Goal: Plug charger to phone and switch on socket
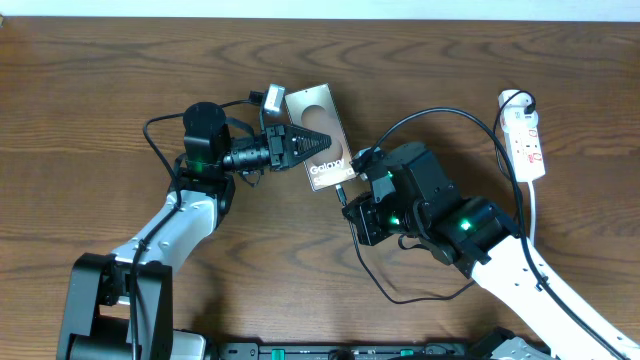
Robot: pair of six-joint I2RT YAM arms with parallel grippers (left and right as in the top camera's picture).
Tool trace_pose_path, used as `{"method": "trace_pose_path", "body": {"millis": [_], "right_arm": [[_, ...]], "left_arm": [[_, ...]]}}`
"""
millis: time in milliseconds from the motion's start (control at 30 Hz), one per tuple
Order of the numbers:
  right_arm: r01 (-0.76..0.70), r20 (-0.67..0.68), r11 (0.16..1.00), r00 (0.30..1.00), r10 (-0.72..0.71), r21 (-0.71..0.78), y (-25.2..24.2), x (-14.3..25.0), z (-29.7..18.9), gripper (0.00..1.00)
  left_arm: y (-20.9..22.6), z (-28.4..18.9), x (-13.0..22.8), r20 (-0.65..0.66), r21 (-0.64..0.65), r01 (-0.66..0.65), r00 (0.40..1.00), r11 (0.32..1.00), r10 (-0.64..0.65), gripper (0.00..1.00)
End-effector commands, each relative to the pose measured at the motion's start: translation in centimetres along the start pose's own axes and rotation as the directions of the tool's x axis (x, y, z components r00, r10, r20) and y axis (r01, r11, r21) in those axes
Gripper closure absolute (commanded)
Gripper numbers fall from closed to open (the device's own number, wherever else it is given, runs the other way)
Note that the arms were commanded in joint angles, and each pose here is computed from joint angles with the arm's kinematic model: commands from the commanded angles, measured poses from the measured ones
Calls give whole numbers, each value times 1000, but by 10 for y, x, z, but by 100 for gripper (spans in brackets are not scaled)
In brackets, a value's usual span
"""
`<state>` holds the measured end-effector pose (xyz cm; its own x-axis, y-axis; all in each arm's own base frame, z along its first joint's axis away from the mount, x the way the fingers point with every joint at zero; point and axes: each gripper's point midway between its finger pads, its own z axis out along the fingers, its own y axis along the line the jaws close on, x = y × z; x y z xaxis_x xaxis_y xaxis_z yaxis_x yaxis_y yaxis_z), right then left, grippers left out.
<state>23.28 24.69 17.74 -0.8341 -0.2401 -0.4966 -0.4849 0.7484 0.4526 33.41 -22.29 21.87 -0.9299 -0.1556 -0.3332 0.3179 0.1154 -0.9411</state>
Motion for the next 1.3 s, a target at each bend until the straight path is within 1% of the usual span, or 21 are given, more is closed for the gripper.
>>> {"method": "trace_pose_path", "body": {"millis": [0, 433, 533, 1267], "right_arm": [[10, 44, 1000, 999, -9, -6, 6, -10, -7, 99], [8, 29, 1000, 1000, -8, -29, 10, -8, -5, 99], [7, 26, 1000, 1000, -6, -28, 9, -8, -4, 99], [16, 48, 999, 999, -14, -36, 11, -13, -4, 99]], "left_arm": [[-12, -1, -1, -19, 28, -62, 998, 998, 63, 93], [-12, -1, -1, -19, 26, -35, 999, 999, 35, 93], [-11, -1, -5, 3, 15, 2, 1000, 1000, -2, 93], [-10, -1, -5, 2, 15, 26, 1000, 1000, -26, 93]]}}
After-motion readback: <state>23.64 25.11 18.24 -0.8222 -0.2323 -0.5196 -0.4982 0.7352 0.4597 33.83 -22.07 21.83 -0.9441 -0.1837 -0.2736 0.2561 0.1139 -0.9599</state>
